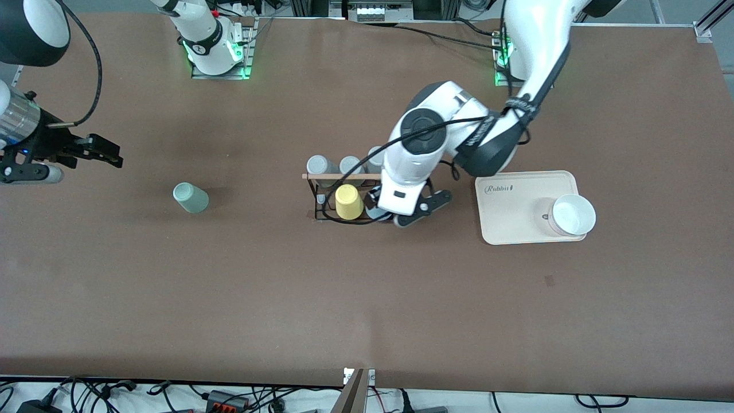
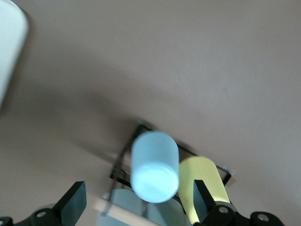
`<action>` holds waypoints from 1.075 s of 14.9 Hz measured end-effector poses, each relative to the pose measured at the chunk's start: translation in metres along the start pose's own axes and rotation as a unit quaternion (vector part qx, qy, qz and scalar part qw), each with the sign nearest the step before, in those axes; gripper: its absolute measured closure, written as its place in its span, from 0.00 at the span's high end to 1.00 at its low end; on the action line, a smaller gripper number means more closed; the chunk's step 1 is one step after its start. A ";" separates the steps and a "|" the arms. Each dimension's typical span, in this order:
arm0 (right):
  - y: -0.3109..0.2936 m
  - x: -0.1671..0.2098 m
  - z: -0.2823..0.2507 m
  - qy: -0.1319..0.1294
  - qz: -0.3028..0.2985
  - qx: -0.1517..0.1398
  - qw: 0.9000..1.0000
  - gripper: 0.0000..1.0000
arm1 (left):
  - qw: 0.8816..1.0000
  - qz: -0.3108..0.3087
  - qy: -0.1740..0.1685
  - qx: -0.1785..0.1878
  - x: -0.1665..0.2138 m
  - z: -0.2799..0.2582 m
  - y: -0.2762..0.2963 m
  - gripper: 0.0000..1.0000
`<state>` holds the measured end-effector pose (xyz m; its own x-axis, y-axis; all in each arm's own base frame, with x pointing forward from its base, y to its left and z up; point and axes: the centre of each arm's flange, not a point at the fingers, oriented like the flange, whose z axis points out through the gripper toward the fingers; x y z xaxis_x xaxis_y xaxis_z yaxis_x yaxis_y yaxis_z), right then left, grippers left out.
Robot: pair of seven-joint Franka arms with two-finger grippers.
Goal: Hang scattered cups on rack with three cups
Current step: 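Open the left gripper and withdraw while the right gripper reaches the green cup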
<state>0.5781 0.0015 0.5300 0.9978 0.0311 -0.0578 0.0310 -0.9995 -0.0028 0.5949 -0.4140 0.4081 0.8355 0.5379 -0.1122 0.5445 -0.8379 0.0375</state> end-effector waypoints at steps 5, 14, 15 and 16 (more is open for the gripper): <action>-0.006 0.016 0.043 -0.037 -0.006 0.000 0.999 1.00 | 0.999 0.015 0.019 0.035 0.089 -0.091 -0.089 1.00; -0.006 0.035 0.149 -0.065 -0.012 -0.013 0.998 1.00 | 0.986 0.148 0.069 0.028 0.169 -0.201 -0.224 1.00; -0.008 0.035 0.163 -0.068 -0.015 -0.014 0.997 1.00 | 0.984 0.160 0.072 0.029 0.172 -0.207 -0.233 1.00; -0.010 0.035 0.177 -0.070 -0.017 -0.014 0.997 1.00 | 0.983 0.164 0.076 0.030 0.175 -0.213 -0.242 1.00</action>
<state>0.6025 0.0132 0.3513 0.9782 0.0631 -0.1977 0.0684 -0.9975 0.0199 0.6252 -0.0979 0.5907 0.9694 0.2411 0.0459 0.2419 -0.9702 -0.0118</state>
